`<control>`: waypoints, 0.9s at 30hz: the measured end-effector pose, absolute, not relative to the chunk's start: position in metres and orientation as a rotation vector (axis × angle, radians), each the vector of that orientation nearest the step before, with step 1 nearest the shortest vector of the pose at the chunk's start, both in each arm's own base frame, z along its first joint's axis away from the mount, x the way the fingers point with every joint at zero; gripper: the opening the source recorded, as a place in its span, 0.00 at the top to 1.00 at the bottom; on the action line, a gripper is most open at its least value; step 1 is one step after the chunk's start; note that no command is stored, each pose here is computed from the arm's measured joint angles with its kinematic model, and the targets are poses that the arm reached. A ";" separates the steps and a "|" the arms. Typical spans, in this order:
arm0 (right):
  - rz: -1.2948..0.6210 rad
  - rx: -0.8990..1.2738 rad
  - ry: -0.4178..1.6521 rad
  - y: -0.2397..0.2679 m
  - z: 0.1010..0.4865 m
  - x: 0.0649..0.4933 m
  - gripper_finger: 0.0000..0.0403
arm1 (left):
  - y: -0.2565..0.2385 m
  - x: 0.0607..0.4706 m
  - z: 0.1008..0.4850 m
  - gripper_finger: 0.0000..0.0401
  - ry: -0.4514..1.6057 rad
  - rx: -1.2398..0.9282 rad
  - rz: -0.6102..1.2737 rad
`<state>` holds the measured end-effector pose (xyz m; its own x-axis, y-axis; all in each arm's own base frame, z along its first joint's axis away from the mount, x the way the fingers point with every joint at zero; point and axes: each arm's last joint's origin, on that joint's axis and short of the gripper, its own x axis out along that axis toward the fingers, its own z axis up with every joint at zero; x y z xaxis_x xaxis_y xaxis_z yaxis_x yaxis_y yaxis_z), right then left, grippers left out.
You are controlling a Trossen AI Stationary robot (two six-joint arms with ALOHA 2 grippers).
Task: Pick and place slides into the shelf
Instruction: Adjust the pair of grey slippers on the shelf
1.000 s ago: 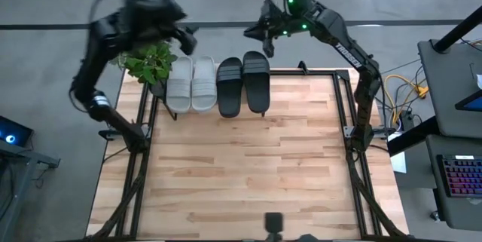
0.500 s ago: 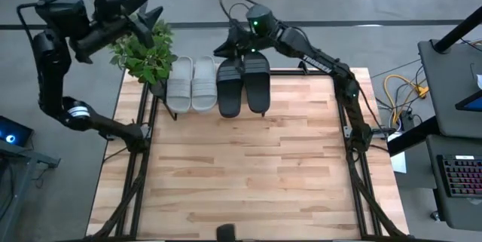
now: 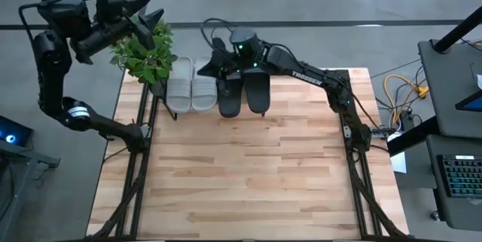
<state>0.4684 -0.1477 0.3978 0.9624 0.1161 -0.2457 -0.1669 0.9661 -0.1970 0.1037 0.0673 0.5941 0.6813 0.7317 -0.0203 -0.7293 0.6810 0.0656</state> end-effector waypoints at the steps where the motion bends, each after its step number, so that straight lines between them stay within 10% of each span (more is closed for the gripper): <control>1: 0.118 -0.201 0.243 -0.147 0.397 0.469 0.98 | 0.068 0.104 0.593 0.41 0.058 0.053 0.819; 14: -0.284 -0.150 0.358 -0.165 0.442 0.412 0.98 | 0.090 0.156 0.522 0.41 0.783 -0.032 0.608; 27: -0.456 -0.145 0.366 -0.164 0.491 0.345 0.98 | 0.099 0.219 0.467 0.41 1.036 -0.028 0.342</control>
<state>0.3446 -0.1640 0.4906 0.8342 -0.4543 -0.3125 0.4027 0.8891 -0.2175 0.2193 0.0993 0.4667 0.4616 0.2647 -0.8467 -0.2911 0.9468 0.1373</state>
